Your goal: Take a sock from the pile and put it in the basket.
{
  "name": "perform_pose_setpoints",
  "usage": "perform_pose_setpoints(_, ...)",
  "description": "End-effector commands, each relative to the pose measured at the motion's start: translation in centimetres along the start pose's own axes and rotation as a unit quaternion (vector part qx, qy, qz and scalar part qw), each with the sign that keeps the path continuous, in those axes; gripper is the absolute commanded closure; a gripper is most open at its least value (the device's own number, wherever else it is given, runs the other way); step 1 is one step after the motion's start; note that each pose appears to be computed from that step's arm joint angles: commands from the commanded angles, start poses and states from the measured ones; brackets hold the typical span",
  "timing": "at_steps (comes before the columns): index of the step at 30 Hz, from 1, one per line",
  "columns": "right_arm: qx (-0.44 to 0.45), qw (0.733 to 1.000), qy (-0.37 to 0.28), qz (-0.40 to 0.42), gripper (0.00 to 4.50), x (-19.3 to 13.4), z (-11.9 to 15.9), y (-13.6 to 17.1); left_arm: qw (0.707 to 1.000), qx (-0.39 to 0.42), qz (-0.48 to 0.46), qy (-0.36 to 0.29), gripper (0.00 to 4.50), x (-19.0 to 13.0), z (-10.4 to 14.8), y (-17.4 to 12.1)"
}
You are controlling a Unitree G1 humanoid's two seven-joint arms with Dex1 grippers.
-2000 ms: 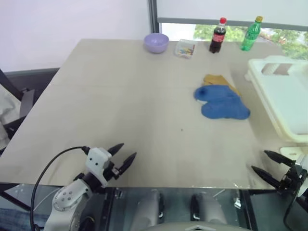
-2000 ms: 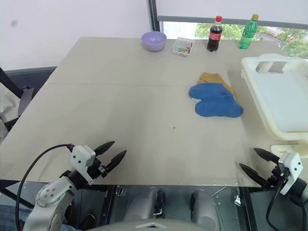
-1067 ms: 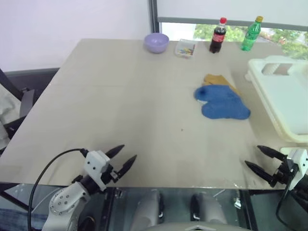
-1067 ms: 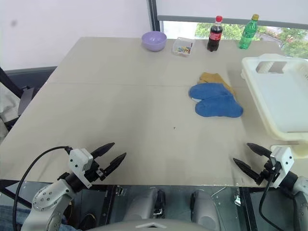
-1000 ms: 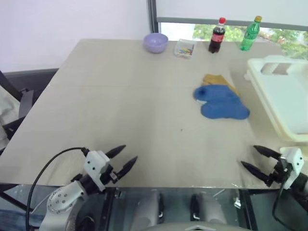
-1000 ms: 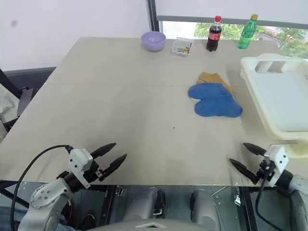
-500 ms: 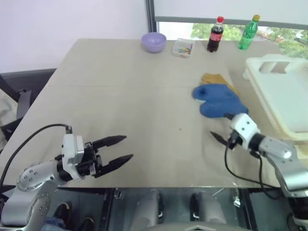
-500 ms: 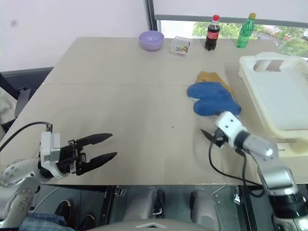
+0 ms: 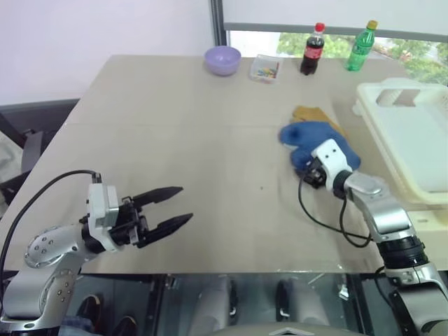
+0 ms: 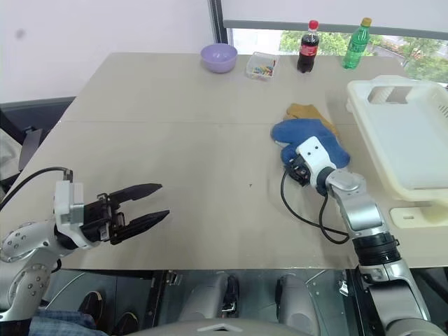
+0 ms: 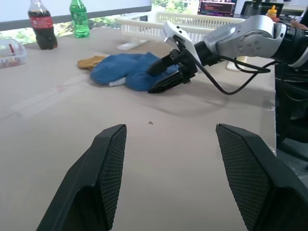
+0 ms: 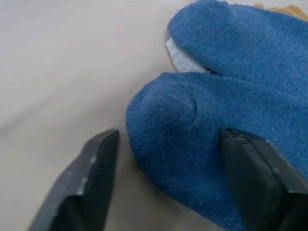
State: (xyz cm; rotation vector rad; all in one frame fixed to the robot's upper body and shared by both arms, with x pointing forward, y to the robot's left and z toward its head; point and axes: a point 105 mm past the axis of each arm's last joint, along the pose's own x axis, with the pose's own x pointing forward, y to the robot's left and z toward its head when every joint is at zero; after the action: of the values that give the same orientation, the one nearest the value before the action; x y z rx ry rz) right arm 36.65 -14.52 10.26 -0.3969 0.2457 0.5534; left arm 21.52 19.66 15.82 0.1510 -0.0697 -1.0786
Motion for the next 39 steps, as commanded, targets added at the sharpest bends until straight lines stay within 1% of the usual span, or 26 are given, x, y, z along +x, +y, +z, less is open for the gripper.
perform_pose_setpoints(1,-0.019,1.000,-0.021,0.002,2.75,-0.1,1.1,0.2,1.000,0.010,0.006,0.000,1.33,-0.3,0.2,-0.1)
perform_pose_setpoints(3,-0.021,1.000,-0.021,0.007,3.66,0.0,1.1,0.6,1.000,0.008,0.008,0.002,1.33,-0.4,0.1,-0.2)
perform_pose_setpoints(5,-0.024,0.999,-0.023,0.009,4.48,0.1,1.2,0.7,1.000,0.007,0.010,0.002,1.33,-0.4,0.1,-0.3)
perform_pose_setpoints(10,-0.035,0.998,-0.037,0.025,4.48,0.0,2.0,1.5,1.000,0.005,0.011,0.003,1.33,-0.5,0.1,-0.3)
perform_pose_setpoints(14,0.002,0.995,-0.018,0.097,4.48,-0.8,2.3,4.0,1.000,0.003,0.013,0.007,1.33,-0.7,0.0,-0.4)
perform_pose_setpoints(16,0.024,0.988,-0.012,0.153,4.48,-1.4,2.7,6.2,1.000,0.002,0.013,0.007,1.33,-0.7,0.0,-0.4)
perform_pose_setpoints(19,0.034,0.963,0.012,0.268,4.48,-2.8,2.6,10.7,1.000,0.000,0.013,0.005,1.33,-0.6,-0.1,-0.4)
perform_pose_setpoints(22,0.046,0.941,0.015,0.334,4.48,-3.4,3.3,13.6,1.000,-0.003,0.009,0.004,1.33,-0.5,-0.2,-0.4)
perform_pose_setpoints(24,0.053,0.925,-0.003,0.376,4.48,-2.8,4.6,15.8,1.000,-0.006,0.004,0.002,1.33,-0.4,-0.2,-0.3)
perform_pose_setpoints(27,0.049,0.929,-0.012,0.366,3.45,-0.6,5.5,17.4,1.000,-0.010,-0.003,0.001,1.33,-0.1,-0.3,-0.1)
perform_pose_setpoints(29,0.054,0.941,-0.021,0.335,2.63,0.5,6.3,17.0,1.000,-0.011,-0.006,0.001,1.33,0.1,-0.4,-0.1)
perform_pose_setpoints(31,0.066,0.940,-0.037,0.334,1.63,0.2,7.4,16.6,1.000,-0.011,-0.007,0.000,1.33,0.2,-0.3,-0.1)
perform_pose_setpoints(32,0.072,0.937,-0.042,0.340,1.28,-0.4,7.7,16.2,1.000,-0.011,-0.008,0.000,1.33,0.1,-0.3,-0.1)
perform_pose_setpoints(36,0.065,0.936,-0.040,0.343,1.28,-3.3,7.0,13.8,1.000,-0.012,-0.004,0.002,1.33,-0.1,-0.3,-0.1)
perform_pose_setpoints(39,0.062,0.956,-0.012,0.287,1.28,-3.6,5.2,10.6,1.000,-0.013,-0.002,0.004,1.33,-0.3,-0.4,-0.2)
